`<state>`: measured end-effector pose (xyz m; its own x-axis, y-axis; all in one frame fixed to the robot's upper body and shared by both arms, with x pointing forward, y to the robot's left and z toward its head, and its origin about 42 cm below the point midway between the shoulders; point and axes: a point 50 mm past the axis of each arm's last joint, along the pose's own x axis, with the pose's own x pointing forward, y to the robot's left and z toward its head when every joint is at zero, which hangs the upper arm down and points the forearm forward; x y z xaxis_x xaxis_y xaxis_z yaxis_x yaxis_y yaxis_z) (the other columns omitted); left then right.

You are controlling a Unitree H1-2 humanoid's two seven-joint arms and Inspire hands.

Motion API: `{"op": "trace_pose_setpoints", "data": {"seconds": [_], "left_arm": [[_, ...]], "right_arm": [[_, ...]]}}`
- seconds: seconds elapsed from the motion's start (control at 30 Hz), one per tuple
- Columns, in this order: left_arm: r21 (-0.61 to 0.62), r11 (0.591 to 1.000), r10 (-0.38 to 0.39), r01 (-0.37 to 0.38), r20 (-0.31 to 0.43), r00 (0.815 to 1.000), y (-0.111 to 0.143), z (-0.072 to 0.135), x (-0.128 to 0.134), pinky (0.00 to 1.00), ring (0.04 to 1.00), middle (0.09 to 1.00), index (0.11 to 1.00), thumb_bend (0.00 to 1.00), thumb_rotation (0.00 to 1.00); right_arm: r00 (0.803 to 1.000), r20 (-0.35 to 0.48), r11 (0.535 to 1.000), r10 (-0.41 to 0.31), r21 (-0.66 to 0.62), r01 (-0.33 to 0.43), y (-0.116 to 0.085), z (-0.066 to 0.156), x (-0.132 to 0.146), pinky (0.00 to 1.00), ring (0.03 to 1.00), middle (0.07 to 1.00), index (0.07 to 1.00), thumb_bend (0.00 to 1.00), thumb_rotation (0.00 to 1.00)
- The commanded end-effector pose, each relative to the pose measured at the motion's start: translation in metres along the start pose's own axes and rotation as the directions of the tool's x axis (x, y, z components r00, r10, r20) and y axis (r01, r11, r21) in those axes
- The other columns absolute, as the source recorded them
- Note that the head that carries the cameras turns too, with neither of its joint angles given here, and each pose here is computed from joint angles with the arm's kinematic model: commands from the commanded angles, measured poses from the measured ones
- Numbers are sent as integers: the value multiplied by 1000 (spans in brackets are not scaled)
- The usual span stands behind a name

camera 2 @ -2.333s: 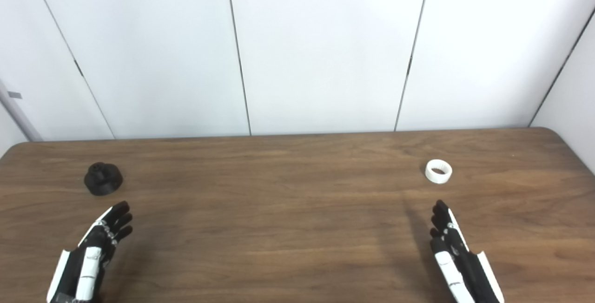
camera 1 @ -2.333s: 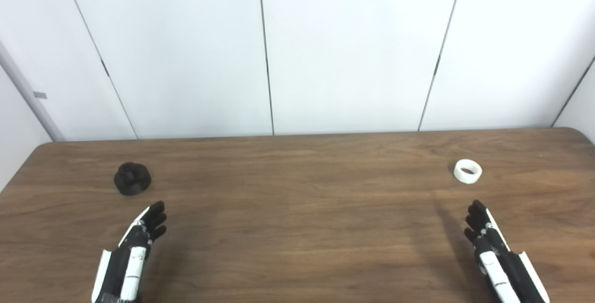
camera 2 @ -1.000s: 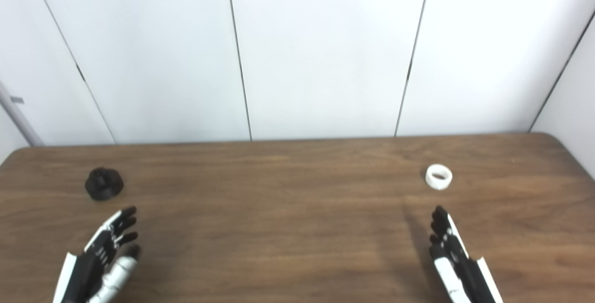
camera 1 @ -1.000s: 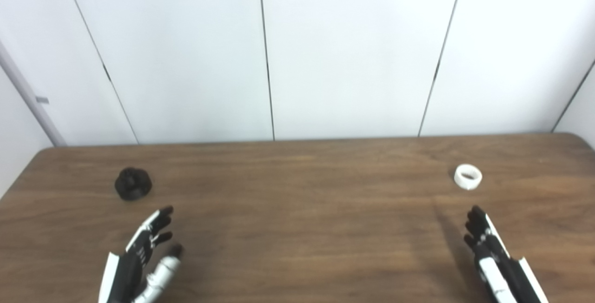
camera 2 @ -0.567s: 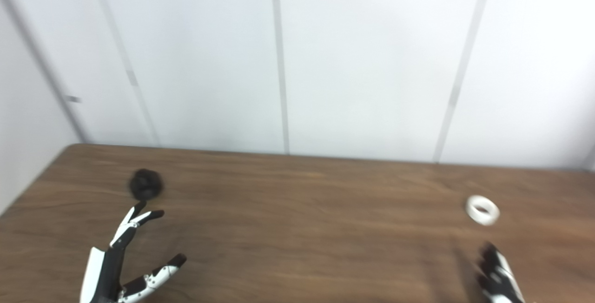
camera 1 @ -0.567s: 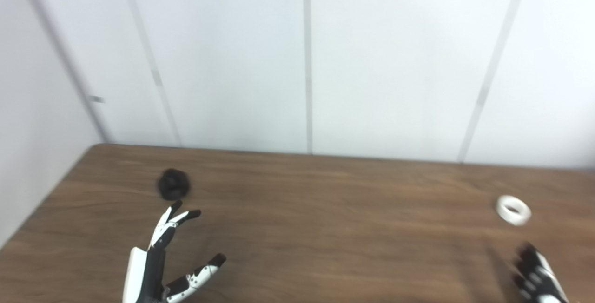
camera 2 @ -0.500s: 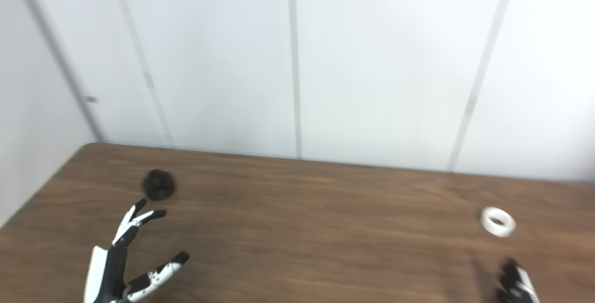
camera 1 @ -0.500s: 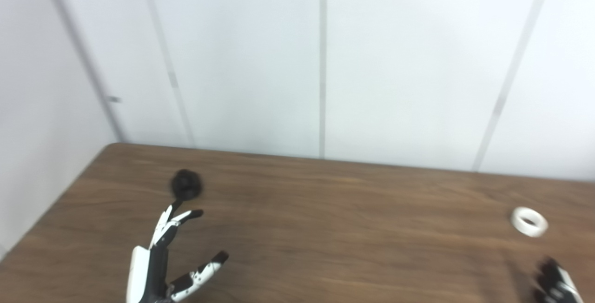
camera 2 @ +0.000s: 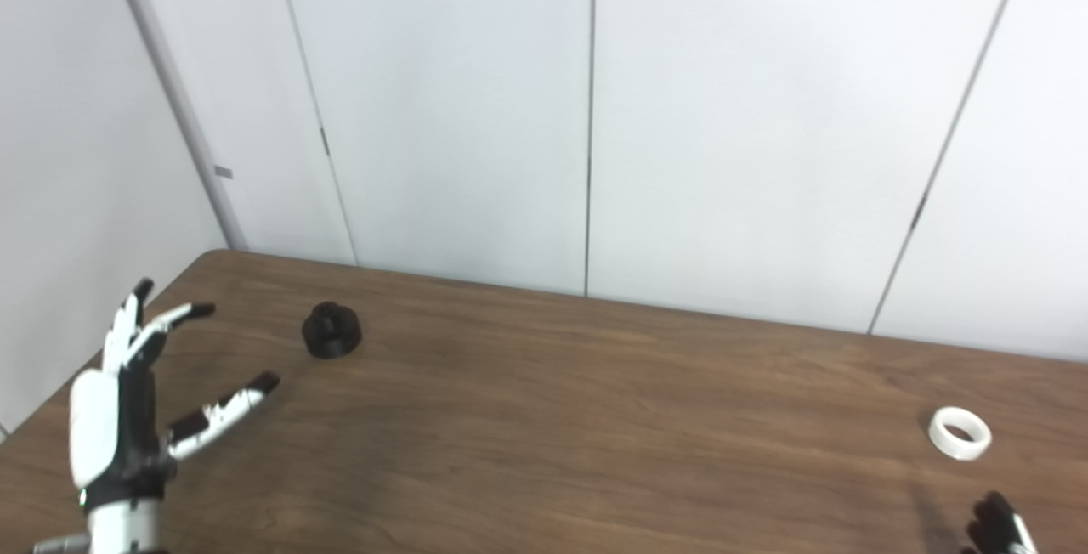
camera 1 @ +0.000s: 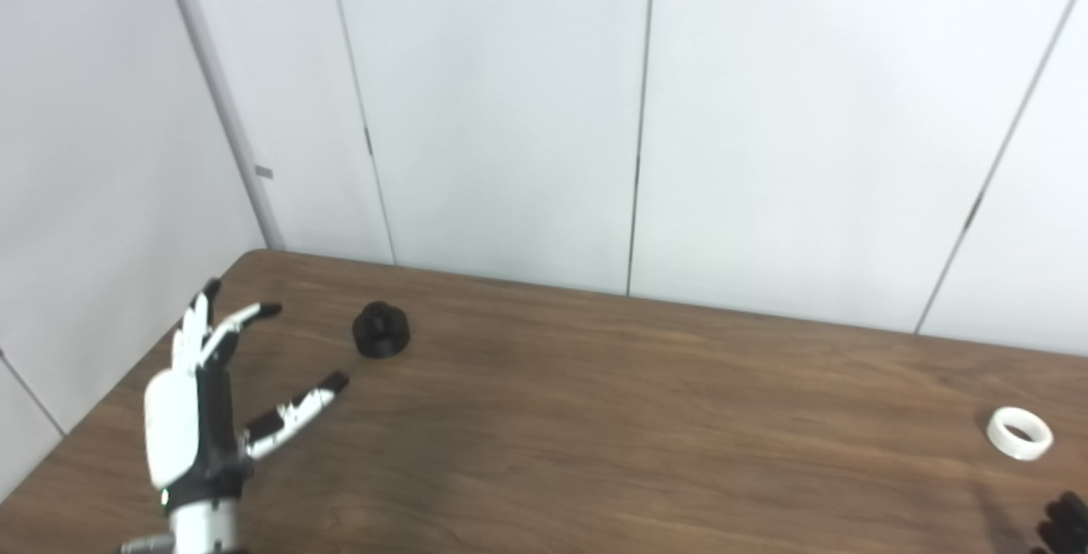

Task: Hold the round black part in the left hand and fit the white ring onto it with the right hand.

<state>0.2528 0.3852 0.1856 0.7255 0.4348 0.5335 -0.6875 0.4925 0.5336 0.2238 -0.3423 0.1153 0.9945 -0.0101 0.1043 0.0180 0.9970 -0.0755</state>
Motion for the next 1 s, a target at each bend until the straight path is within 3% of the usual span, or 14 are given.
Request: {"op": "trace_pose_setpoints", "data": {"seconds": [0.0, 0.1, 0.23, 0.4, 0.57, 0.97], "left_arm": [[25, 1000, 11, -11, 21, 1000, 5, 7, 27, 1000, 1000, 1000, 756, 947, 374], [95, 991, -96, 98, -28, 995, 3, 7, 43, 1000, 1000, 1000, 790, 995, 424], [160, 944, -273, 290, -118, 955, -4, 12, 61, 1000, 1000, 1000, 865, 1000, 467], [191, 903, -354, 386, -181, 917, -21, 13, 73, 1000, 1000, 1000, 879, 1000, 482], [169, 881, -401, 441, -228, 887, -37, 11, 84, 1000, 1000, 1000, 915, 1000, 492], [198, 864, -410, 463, -258, 875, -69, 17, 107, 1000, 1000, 1000, 1000, 1000, 560]], "right_arm": [[1000, -15, 1000, -21, 12, 21, 0, -9, -6, 1000, 1000, 1000, 993, 551, 861], [999, -20, 999, -29, 12, 29, -2, -11, -6, 998, 1000, 1000, 979, 560, 855], [999, -20, 1000, -29, 10, 29, -5, -10, -5, 1000, 1000, 1000, 966, 545, 857], [999, -23, 1000, -28, 11, 29, -9, -10, -5, 1000, 1000, 1000, 972, 541, 854], [999, -27, 1000, -28, 7, 28, -14, -9, -6, 1000, 1000, 1000, 978, 534, 849], [999, -43, 1000, -16, 14, 16, -28, -7, -10, 1000, 1000, 1000, 968, 545, 821]]}}
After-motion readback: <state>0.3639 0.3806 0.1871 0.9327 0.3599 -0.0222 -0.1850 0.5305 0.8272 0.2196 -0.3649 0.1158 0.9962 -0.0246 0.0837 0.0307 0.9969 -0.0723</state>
